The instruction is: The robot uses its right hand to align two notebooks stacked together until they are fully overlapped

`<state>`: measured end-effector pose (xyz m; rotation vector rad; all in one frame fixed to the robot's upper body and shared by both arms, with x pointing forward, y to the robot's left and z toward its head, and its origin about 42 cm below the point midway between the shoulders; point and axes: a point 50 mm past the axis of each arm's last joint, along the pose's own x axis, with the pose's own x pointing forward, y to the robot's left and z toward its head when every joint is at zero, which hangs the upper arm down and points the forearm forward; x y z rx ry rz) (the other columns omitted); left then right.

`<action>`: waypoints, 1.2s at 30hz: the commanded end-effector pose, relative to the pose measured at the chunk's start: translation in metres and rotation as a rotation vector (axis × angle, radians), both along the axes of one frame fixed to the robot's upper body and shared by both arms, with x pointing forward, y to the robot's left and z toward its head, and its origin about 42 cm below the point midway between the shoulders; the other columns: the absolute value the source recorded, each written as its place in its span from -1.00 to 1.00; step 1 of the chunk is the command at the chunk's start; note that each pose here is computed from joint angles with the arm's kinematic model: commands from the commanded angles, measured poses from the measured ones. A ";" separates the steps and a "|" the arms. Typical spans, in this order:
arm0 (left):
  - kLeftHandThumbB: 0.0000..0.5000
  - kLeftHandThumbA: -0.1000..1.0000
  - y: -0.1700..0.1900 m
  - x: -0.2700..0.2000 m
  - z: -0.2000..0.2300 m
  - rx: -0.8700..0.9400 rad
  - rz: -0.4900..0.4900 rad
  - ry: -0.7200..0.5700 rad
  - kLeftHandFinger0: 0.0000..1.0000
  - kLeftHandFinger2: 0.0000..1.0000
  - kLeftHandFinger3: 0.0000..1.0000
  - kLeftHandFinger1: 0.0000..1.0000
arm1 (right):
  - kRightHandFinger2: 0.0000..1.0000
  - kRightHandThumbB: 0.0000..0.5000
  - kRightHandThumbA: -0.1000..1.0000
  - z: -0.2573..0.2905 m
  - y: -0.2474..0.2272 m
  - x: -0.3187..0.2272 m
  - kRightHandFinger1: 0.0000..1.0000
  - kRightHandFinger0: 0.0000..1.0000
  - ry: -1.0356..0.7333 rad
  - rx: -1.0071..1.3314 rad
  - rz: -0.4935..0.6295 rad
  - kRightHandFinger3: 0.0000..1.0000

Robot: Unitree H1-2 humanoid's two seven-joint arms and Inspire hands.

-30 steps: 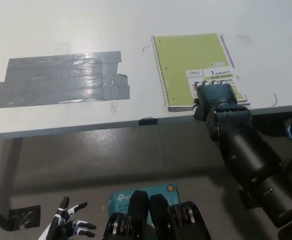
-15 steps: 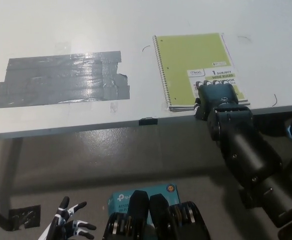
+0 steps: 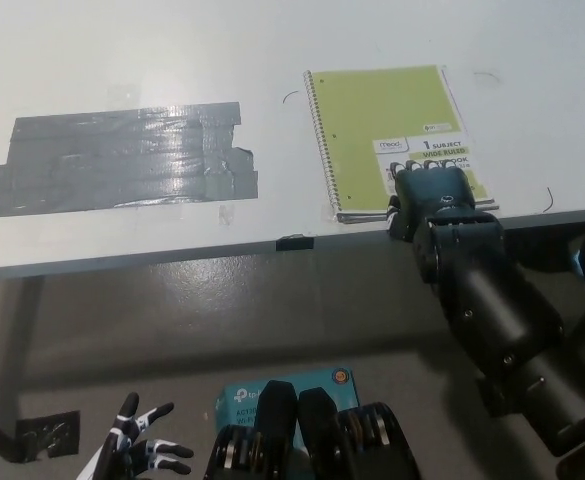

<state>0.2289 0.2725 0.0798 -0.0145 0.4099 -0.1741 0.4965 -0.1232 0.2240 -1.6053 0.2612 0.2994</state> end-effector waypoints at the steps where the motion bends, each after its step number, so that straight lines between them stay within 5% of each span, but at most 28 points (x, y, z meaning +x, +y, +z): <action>1: 1.00 1.00 0.000 -0.001 0.009 -0.003 -0.006 -0.054 -0.25 -0.07 0.78 -0.06 | 1.00 1.00 1.00 0.010 0.010 0.001 1.00 1.00 -0.007 0.047 0.036 1.00; 13: 1.00 1.00 0.006 -0.012 0.001 -0.001 0.004 -0.039 -0.10 -0.11 0.76 -0.01 | 1.00 1.00 1.00 0.037 0.008 0.004 1.00 1.00 -0.075 0.041 0.035 1.00; 17: 1.00 1.00 0.007 -0.017 -0.001 -0.024 0.024 -0.038 -0.45 -0.18 0.69 -0.17 | 1.00 1.00 1.00 0.043 0.000 0.008 1.00 1.00 -0.095 0.044 0.031 1.00; 25: 1.00 1.00 0.011 -0.023 -0.005 -0.027 0.044 -0.028 -0.56 -0.18 0.71 -0.23 | 1.00 1.00 1.00 0.067 -0.008 0.017 1.00 1.00 -0.133 0.051 0.033 1.00; 30: 1.00 1.00 0.013 -0.025 -0.006 -0.024 0.037 -0.026 -0.33 -0.17 0.79 -0.14 | 1.00 1.00 1.00 0.085 -0.010 0.021 1.00 1.00 -0.191 0.065 0.051 1.00; 36: 1.00 1.00 0.018 -0.032 -0.006 -0.006 0.038 -0.031 -0.45 -0.13 0.82 -0.16 | 1.00 1.00 1.00 0.108 -0.012 0.023 1.00 1.00 -0.214 0.087 0.067 1.00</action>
